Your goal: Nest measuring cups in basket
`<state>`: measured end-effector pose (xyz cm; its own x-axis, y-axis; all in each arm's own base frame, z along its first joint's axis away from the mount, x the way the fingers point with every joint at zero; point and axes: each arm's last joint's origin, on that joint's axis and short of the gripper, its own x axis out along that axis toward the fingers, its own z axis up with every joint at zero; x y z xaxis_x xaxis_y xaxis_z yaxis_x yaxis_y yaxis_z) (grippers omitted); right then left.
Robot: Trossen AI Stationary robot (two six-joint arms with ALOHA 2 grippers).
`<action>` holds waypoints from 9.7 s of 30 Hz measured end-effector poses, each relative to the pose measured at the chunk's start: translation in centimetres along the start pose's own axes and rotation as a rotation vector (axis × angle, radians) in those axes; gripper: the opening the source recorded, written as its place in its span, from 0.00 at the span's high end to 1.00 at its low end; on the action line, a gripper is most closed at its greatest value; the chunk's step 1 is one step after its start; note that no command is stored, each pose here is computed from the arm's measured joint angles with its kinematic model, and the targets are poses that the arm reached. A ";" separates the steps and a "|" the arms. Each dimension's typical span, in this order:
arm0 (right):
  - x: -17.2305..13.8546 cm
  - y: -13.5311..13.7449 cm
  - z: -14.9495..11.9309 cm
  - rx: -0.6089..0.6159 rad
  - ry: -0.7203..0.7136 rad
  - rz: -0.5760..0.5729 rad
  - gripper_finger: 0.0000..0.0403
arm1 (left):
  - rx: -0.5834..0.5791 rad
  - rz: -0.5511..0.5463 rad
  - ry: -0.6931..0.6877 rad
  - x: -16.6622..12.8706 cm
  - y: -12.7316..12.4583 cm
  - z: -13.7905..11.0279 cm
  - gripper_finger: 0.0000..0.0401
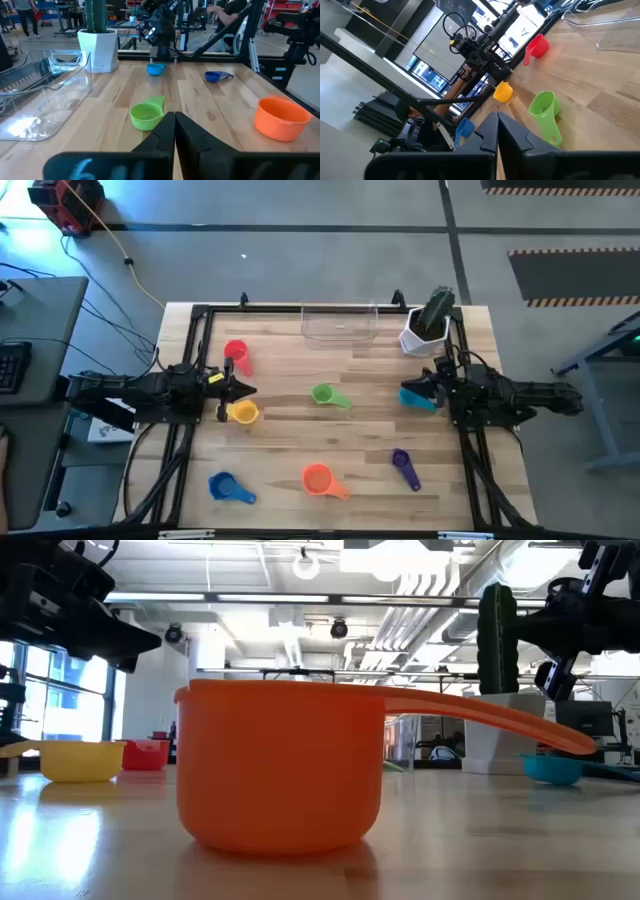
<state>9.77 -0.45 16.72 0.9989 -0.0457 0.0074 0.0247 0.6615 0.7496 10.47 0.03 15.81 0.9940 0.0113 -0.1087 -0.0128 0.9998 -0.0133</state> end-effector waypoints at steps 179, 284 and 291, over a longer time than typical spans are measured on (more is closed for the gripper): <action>0.0 0.0 0.0 0.000 0.000 0.000 1.00 | 0.404 0.342 -0.070 -0.9 0.9 4.7 0.77; 0.0 0.0 0.0 0.000 0.000 0.000 1.00 | 0.203 0.221 1.567 5.0 9.7 4.0 0.77; 0.0 0.0 0.0 0.000 0.000 0.000 1.00 | 0.215 0.227 1.604 5.7 10.1 3.2 0.77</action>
<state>9.76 -0.45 16.72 0.9989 -0.0457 0.0076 0.0246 0.6613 0.7497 16.36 10.27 18.23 -0.1525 0.2616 -0.9530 0.0161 0.9649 0.2623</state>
